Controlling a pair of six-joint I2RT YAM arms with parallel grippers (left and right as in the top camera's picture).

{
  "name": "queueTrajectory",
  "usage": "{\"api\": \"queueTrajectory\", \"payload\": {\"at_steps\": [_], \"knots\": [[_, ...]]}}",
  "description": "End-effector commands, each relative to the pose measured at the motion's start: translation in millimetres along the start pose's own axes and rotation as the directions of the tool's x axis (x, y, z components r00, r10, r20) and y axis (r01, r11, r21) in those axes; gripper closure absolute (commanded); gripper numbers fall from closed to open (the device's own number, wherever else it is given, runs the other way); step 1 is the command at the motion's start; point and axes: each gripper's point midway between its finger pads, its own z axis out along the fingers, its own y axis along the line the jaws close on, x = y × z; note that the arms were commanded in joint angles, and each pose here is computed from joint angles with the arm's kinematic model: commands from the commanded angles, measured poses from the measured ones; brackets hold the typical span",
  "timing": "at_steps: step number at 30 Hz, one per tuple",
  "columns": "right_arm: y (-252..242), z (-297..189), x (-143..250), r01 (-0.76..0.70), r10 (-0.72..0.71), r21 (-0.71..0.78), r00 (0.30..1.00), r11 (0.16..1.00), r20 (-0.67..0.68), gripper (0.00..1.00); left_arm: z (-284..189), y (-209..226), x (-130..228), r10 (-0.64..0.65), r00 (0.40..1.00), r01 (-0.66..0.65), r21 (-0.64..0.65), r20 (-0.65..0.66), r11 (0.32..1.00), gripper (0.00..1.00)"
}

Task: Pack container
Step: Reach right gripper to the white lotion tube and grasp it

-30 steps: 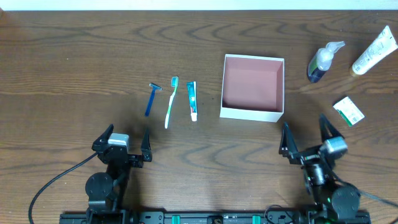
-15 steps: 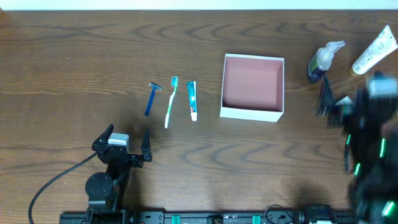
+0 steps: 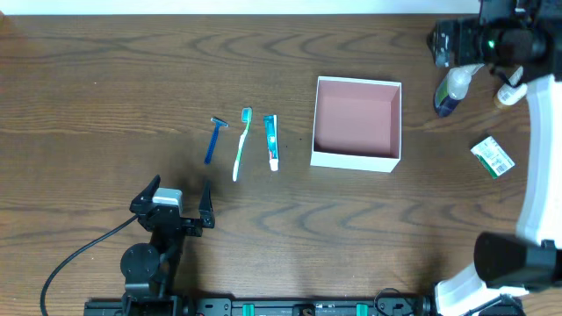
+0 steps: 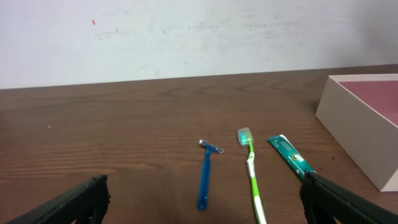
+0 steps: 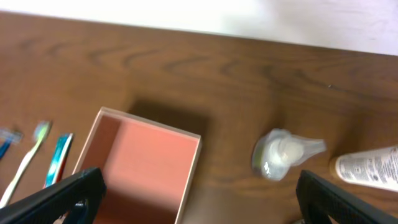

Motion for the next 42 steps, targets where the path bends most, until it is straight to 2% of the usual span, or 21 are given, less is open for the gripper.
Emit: {"api": "queueTrajectory", "payload": {"at_steps": [1, 2, 5, 9, 13, 18, 23, 28, 34, 42], "knots": [[-58.0, -7.6, -15.3, -0.181, 0.17, 0.139, 0.982, 0.974, 0.086, 0.01, 2.1, 0.1, 15.4, -0.007, 0.999, 0.007, 0.002, -0.035, 1.0, 0.02], [-69.4, -10.2, -20.3, -0.188, 0.174, 0.126, 0.978, 0.974, 0.114, 0.01, 2.1, 0.1, 15.4, -0.007, 0.999, 0.007, 0.002, -0.035, 1.0, 0.02], [-86.2, -20.9, -31.4, -0.087, 0.082, 0.019, 0.98, 0.996, 0.179, 0.01, 2.1, 0.1, 15.4, -0.007, 0.999, 0.007, 0.002, -0.035, 1.0, 0.02], [-140.1, -33.7, -20.2, -0.144, 0.124, 0.096, 0.973, 0.985, 0.194, 0.01, 2.1, 0.1, 15.4, -0.007, 0.999, 0.007, 0.002, -0.035, 1.0, 0.02], [-160.4, -27.2, -2.0, -0.076, 0.06, 0.122, 0.989, 0.99, 0.132, 0.01, 2.1, 0.1, 15.4, -0.007, 0.999, 0.007, 0.002, -0.035, 1.0, 0.02], [-203.7, -29.7, 8.4, -0.078, 0.053, 0.348, 0.995, 0.934, 0.079, 0.01, 2.1, 0.1, 15.4, -0.007, 0.999, 0.007, 0.002, -0.035, 1.0, 0.02], [-214.1, -12.2, 12.8, 0.1, -0.105, 0.355, 0.994, 0.929, -0.005, 0.01, 2.1, 0.1, 15.4, -0.007, 0.999, 0.007, 0.002, -0.035, 1.0, 0.02], [-235.2, 10.0, 19.1, 0.098, -0.096, 0.368, 0.995, 0.925, -0.024, 0.01, 2.1, 0.1, 15.4, -0.007, 0.999, 0.007, 0.002, -0.035, 1.0, 0.02], [-251.8, 37.4, 22.9, 0.076, -0.083, 0.312, 0.997, 0.947, 0.009, 0.01, 2.1, 0.2, 15.4, -0.007, 0.999, 0.007, 0.002, -0.035, 1.0, 0.02], [-255.2, 83.6, 47.9, 0.041, -0.043, 0.126, 0.999, 0.991, 0.014, 0.01, 2.1, 0.1, 15.4, -0.007, 0.999, 0.007, 0.002, -0.035, 1.0, 0.02]]}}
